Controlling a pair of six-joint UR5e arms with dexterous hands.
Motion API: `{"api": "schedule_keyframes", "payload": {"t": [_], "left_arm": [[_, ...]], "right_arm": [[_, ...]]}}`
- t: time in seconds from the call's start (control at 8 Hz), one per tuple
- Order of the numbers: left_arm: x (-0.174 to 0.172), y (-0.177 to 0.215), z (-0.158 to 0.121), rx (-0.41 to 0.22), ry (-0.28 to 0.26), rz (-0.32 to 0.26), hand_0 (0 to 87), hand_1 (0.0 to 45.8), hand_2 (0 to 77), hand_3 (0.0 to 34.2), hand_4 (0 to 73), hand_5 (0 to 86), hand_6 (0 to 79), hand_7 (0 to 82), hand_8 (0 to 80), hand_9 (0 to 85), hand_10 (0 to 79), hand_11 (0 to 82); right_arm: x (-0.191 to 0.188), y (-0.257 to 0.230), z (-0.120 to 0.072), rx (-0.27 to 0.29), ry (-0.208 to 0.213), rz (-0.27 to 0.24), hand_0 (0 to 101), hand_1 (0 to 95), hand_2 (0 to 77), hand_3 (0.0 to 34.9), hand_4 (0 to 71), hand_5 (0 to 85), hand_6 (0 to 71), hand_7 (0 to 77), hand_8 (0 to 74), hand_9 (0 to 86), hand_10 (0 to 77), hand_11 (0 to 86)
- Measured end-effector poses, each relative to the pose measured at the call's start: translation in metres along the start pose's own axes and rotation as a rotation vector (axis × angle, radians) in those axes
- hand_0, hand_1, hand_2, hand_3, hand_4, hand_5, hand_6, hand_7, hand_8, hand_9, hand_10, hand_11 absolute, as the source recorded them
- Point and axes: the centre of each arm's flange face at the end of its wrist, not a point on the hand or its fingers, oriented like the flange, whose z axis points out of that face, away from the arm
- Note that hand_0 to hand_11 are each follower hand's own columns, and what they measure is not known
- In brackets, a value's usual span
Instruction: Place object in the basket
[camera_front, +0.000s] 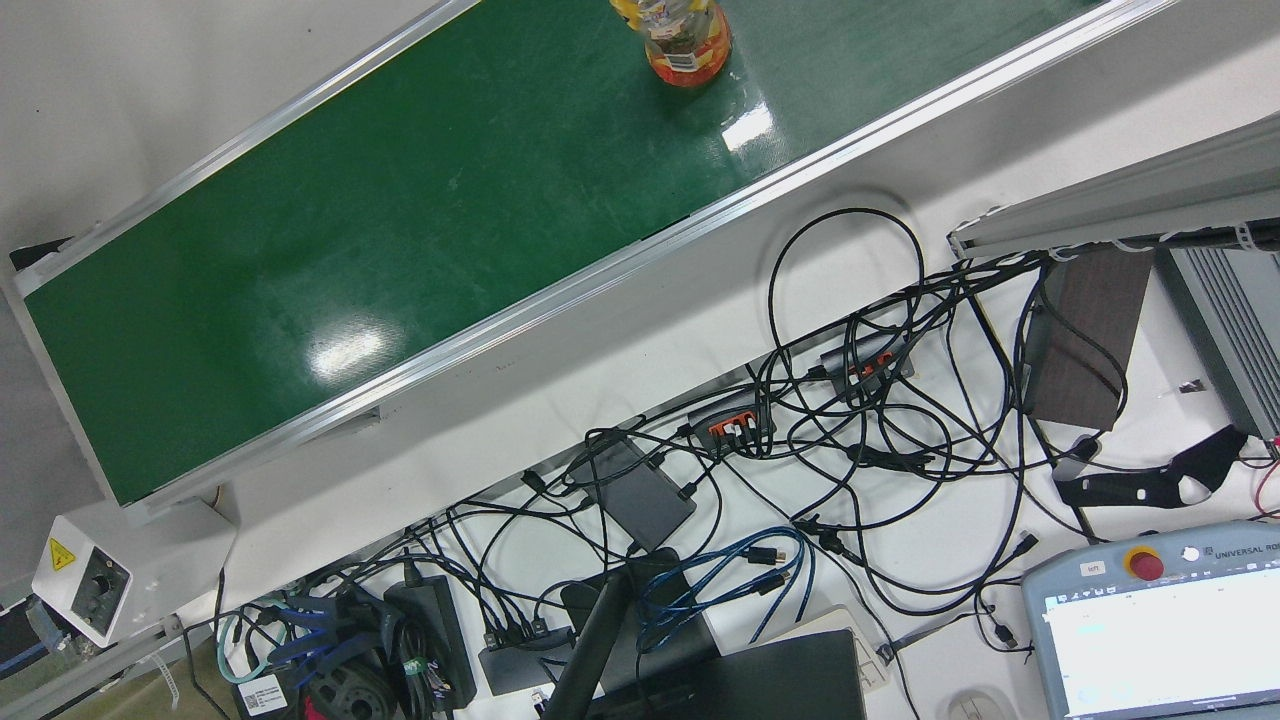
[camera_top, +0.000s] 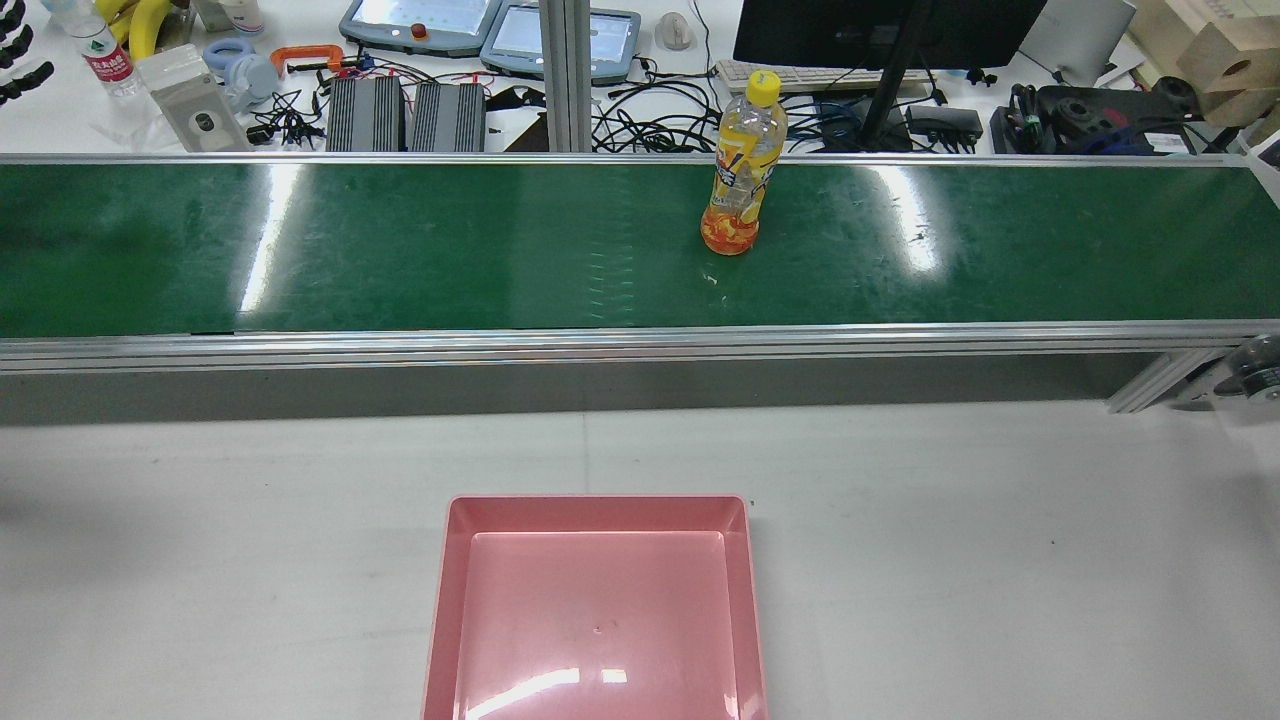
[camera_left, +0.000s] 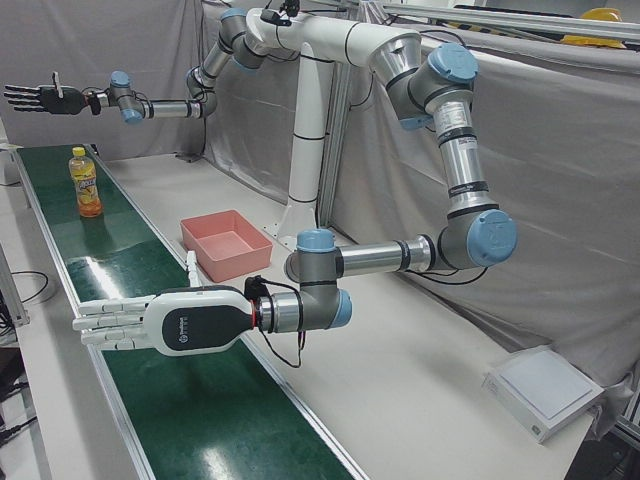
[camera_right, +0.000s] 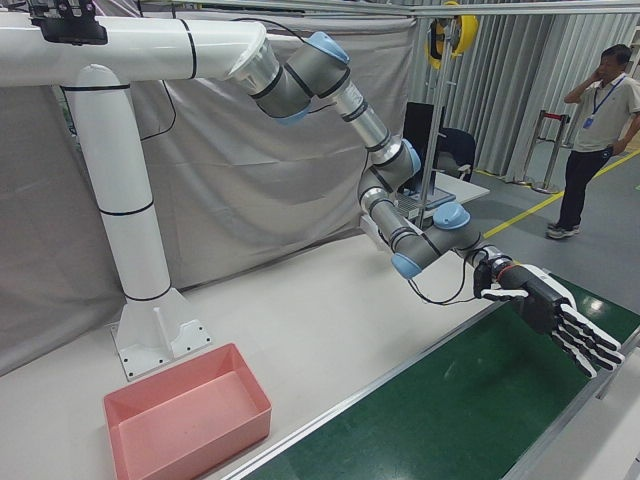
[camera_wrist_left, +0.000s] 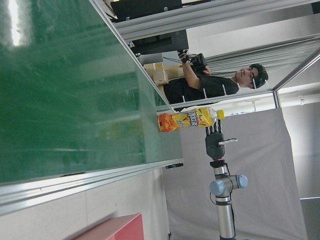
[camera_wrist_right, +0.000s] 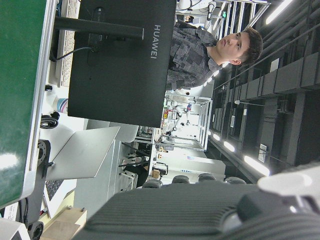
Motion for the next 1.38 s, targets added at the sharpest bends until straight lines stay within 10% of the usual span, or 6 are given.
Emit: {"api": "schedule_keyframes", "payload": {"t": [1.38], "left_arm": [[0.0027,0.0014,0.0006,-0.006,0.006,-0.002,47.2,10.4,0.0,0.0,0.5,3.3,0.0,0.0,0.5,1.1,5.4,10.4]], "right_arm": [[0.0000,0.0000,0.0000,0.000,0.000,0.000,0,0.0,0.5,0.2,0.0,0.0,0.0,0.5,0.0,0.0,0.0,0.0]]}}
